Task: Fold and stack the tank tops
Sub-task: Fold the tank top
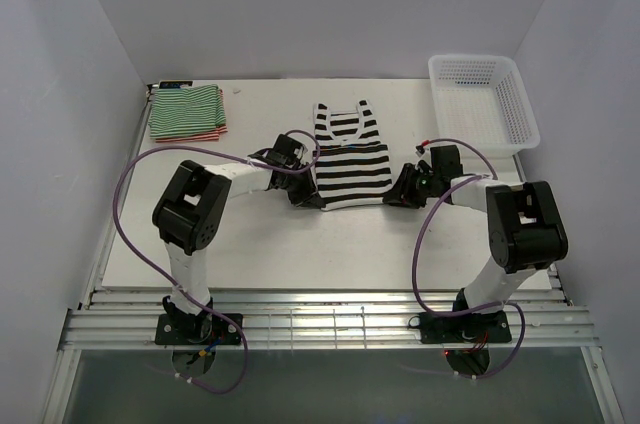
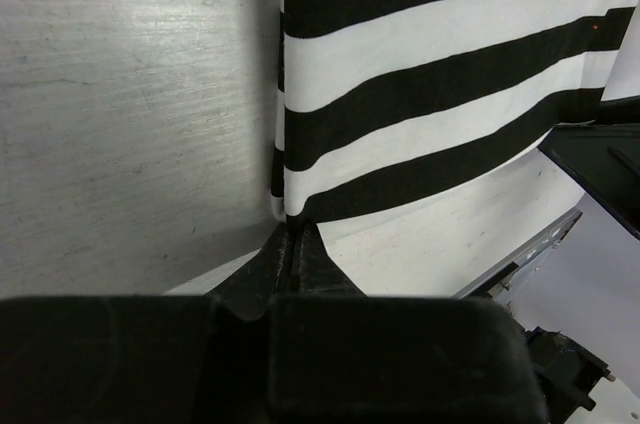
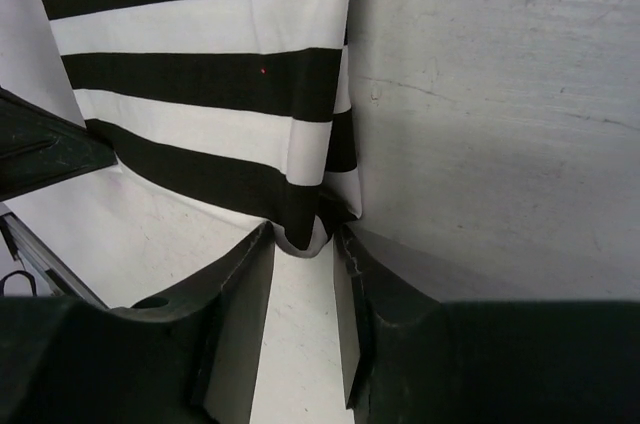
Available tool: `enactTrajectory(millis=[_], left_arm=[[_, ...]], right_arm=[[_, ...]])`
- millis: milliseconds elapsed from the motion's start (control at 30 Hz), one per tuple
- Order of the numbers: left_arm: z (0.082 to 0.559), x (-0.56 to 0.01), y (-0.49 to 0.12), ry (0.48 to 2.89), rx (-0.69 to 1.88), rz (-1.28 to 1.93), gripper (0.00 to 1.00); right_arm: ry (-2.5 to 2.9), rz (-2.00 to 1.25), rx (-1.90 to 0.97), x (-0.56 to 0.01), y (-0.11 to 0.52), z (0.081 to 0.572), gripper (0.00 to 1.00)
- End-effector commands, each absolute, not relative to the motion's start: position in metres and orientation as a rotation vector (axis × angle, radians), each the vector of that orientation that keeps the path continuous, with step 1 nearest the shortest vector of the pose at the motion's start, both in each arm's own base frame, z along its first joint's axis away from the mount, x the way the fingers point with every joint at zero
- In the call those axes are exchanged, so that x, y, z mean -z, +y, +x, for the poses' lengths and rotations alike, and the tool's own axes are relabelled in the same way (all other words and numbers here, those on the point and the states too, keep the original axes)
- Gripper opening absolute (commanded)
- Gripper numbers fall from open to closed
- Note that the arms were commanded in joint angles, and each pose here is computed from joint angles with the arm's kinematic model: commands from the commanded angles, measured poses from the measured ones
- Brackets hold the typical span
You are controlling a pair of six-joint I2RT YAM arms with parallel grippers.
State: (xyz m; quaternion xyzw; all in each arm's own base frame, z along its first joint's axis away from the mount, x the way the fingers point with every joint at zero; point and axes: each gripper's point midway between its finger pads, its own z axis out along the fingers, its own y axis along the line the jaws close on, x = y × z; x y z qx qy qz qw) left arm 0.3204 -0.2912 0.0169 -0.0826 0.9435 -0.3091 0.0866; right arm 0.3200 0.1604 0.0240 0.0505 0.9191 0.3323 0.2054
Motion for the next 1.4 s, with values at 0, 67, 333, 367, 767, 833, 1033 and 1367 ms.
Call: enactTrajectory(millis=[0,67,333,367,767,833,1033,1367], left_arm=[[0.319,0.003,-0.280,2.847,0.789,-0.262,0.00],[0.320,0.003,-0.280,2.846,0.785,-0.263,0.00],[0.312,-0.015,-0.283,2.833,0.855,-0.246,0.00],[0.308,-0.021,-0.285,2.833,0.886,-0.234,0.00],[0.250,-0.097,-0.278,2.825,1.073,-0.184,0.00],[0.249,-0.111,-0.277,2.806,1.083,-0.176,0.00],[0.257,-0.147,-0.278,2.758,1.082,-0.154,0.00],[0.311,-0.172,-0.272,2.648,1.105,-0.203,0.00]], right_arm=[[2.618,0.177,-0.797,-0.004,0.147,0.321,0.36],[2.611,0.179,-0.769,-0.004,0.144,0.326,0.36],[2.600,0.111,-0.841,-0.021,0.151,0.319,0.08],[2.613,0.111,-0.858,-0.022,0.152,0.310,0.08],[2.640,0.117,-0.974,-0.078,0.152,0.231,0.08],[2.614,0.102,-0.980,-0.096,0.152,0.232,0.08],[2.559,0.090,-1.035,-0.137,0.156,0.238,0.08],[2.490,0.022,-1.199,-0.178,0.171,0.274,0.08]])
